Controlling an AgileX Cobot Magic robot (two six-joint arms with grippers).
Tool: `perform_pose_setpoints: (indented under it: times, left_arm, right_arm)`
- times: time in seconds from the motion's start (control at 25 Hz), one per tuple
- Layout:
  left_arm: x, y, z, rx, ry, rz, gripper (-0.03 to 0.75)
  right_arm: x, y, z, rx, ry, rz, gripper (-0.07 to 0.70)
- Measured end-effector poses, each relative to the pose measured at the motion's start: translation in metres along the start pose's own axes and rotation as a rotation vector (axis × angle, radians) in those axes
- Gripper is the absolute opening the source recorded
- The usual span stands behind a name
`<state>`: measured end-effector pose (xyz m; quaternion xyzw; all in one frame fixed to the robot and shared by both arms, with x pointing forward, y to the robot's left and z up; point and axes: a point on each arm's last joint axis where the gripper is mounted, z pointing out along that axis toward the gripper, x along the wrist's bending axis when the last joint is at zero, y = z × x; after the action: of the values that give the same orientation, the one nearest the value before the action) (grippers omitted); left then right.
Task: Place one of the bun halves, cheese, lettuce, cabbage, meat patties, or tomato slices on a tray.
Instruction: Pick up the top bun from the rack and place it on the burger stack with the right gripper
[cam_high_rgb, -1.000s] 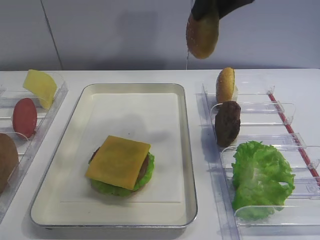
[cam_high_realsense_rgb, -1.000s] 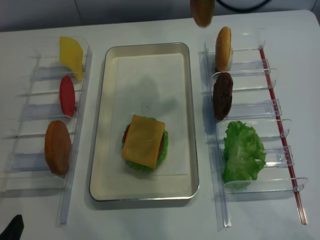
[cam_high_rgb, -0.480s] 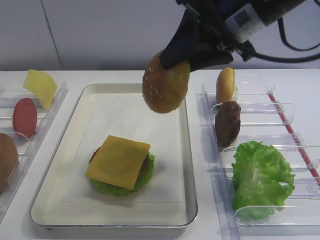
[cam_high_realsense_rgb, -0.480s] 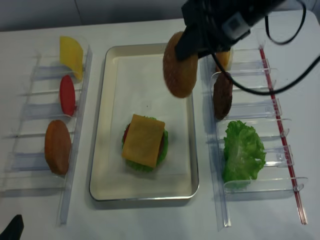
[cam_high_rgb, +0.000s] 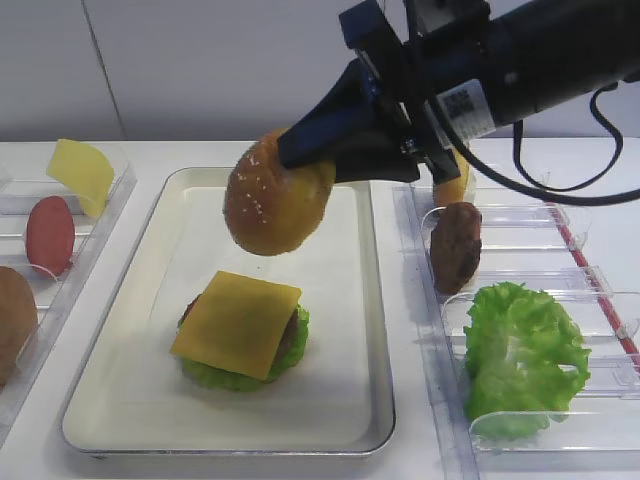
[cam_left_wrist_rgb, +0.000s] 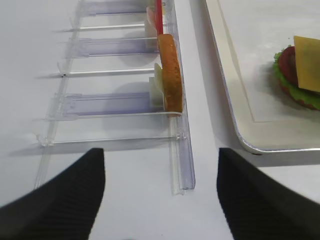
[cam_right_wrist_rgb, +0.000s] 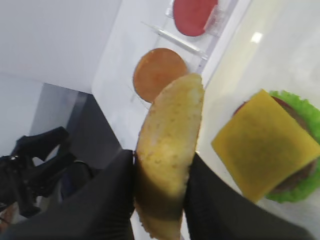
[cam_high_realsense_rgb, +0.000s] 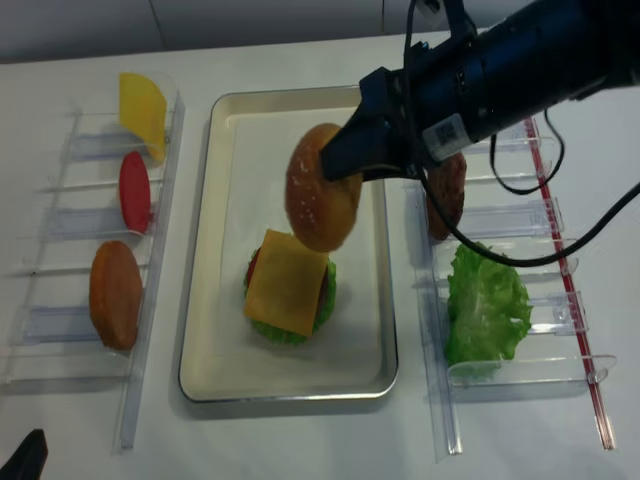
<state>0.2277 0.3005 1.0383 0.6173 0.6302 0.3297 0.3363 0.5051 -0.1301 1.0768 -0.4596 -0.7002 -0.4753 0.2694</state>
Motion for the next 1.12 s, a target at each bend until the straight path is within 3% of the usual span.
perform_pose_setpoints:
  times: [0.16, 0.28, 0.56, 0.72, 1.12]
  left_arm:
    - [0.000, 0.000, 0.000, 0.000, 0.000, 0.000, 0.456]
    - [0.000, 0.000, 0.000, 0.000, 0.000, 0.000, 0.456]
    - [0.000, 0.000, 0.000, 0.000, 0.000, 0.000, 0.456]
    - [0.000, 0.000, 0.000, 0.000, 0.000, 0.000, 0.456]
    - [0.000, 0.000, 0.000, 0.000, 0.000, 0.000, 0.456]
  right_arm:
    - [-0.005, 0.003, 0.009, 0.000, 0.122, 0.014, 0.239]
    - [-0.018, 0.006, 0.019, 0.000, 0.162, 0.041, 0.239]
    - [-0.047, 0.004, 0.041, 0.037, 0.159, 0.117, 0.239]
    - [-0.049, -0.008, 0.071, 0.115, 0.176, 0.106, 0.239]
    - [-0.057, -0.012, 0.082, 0.130, 0.182, 0.114, 0.239]
